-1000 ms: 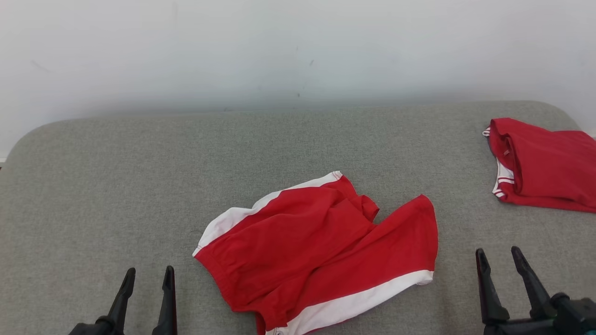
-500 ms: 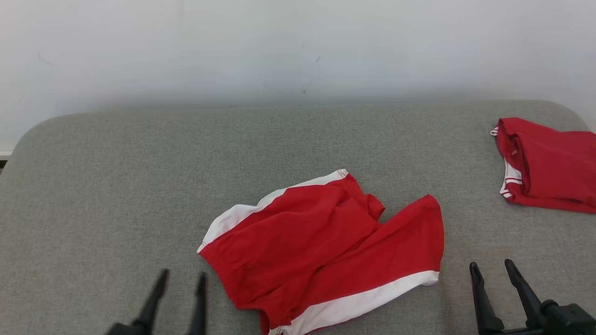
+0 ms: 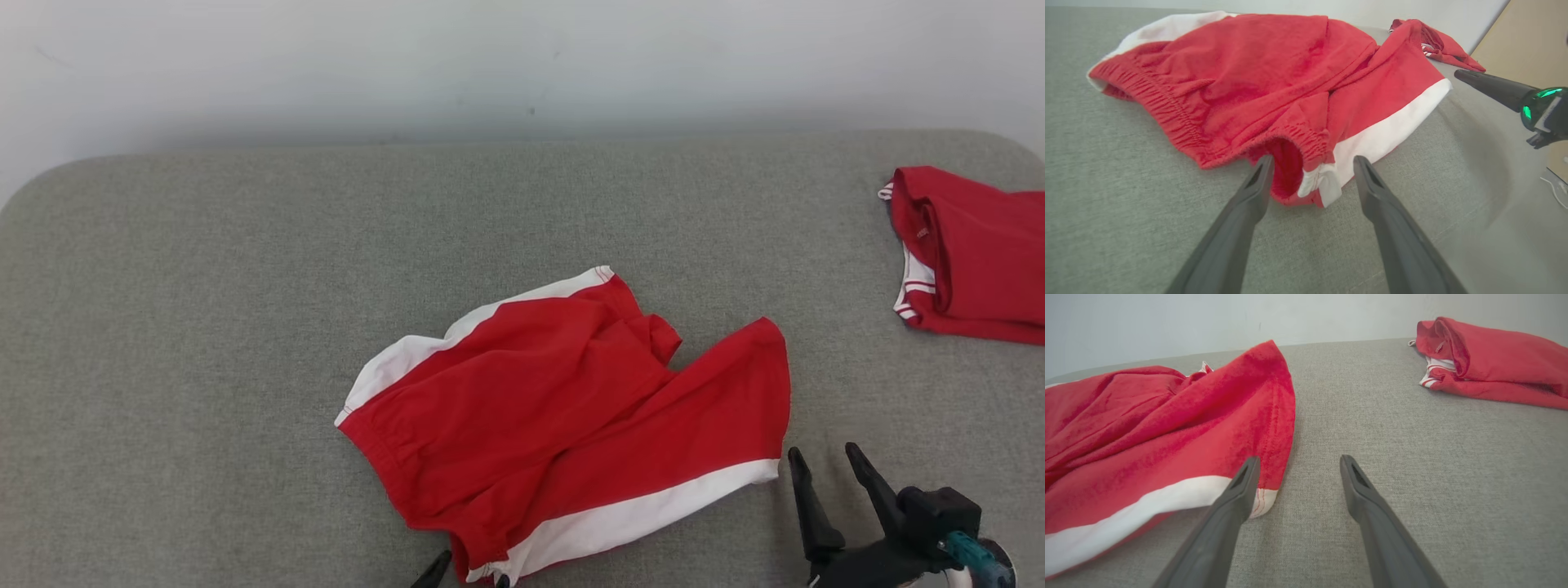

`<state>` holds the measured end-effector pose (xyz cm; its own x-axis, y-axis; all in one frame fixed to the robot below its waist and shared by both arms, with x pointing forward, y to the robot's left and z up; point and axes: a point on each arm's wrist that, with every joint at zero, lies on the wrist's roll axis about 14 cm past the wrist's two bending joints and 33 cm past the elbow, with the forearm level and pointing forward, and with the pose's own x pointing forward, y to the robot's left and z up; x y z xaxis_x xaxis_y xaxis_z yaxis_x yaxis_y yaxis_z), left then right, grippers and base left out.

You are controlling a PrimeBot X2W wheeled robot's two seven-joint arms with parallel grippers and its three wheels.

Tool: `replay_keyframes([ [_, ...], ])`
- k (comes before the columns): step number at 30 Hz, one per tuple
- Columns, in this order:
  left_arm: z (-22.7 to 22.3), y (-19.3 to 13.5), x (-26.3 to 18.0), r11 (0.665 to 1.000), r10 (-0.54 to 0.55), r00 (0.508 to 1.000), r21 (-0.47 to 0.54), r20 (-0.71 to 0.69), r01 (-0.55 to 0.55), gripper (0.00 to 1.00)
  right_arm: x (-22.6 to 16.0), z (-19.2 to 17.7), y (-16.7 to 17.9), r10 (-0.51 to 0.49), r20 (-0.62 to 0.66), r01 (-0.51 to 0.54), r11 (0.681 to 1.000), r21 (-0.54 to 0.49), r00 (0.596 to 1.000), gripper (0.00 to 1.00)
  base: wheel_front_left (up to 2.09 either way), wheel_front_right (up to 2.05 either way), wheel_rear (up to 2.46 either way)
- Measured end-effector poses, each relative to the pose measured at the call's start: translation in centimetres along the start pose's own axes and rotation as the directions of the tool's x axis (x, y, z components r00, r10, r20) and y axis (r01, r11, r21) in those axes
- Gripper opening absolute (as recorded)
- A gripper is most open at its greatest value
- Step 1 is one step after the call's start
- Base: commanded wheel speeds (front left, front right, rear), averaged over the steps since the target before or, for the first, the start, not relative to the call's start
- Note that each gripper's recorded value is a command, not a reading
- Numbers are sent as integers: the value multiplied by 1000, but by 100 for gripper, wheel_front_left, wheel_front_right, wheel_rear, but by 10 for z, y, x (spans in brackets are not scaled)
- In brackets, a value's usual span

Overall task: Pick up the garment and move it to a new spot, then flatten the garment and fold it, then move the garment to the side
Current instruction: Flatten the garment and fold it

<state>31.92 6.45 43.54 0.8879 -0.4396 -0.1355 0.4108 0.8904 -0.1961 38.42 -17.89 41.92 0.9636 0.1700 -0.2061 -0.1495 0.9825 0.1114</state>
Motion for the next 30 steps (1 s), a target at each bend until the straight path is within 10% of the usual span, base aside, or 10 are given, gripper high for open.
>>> replay_keyframes([
  [13, -31, -2, 24, 999, -41, 993, -35, -109, 38, 100, 15, -47, 22, 25, -143, -13, 997, 79, 989, 100, 0, 0, 0],
  [14, -31, -2, 24, 999, -42, 993, -38, -111, 38, 98, 16, -48, 23, 26, -147, -14, 996, 84, 989, 100, 0, 0, 0],
  [15, -32, -3, 25, 998, -42, 993, -46, -113, 37, 75, 17, -50, 24, 26, -151, -13, 996, 88, 988, 100, 0, 0, 0],
  [16, -33, -3, 25, 998, -42, 993, -51, -115, 36, 47, 17, -51, 26, 27, -154, -12, 995, 98, 988, 81, 0, 0, 0],
  [18, -33, -3, 26, 998, -42, 992, -58, -116, 35, 11, 19, -53, 31, 32, -158, -13, 993, 119, 987, 0, 0, 0, 0],
  [19, -32, -4, 27, 997, -41, 993, -64, -112, 34, 0, 19, -53, 35, 42, -161, -22, 992, 123, 986, 0, 0, 0, 0],
  [30, 18, 14, 37, 996, 22, 998, -83, 50, -18, 0, 11, -13, 21, 22, -30, -18, 993, 114, 999, 0, 0, 0, 0],
])
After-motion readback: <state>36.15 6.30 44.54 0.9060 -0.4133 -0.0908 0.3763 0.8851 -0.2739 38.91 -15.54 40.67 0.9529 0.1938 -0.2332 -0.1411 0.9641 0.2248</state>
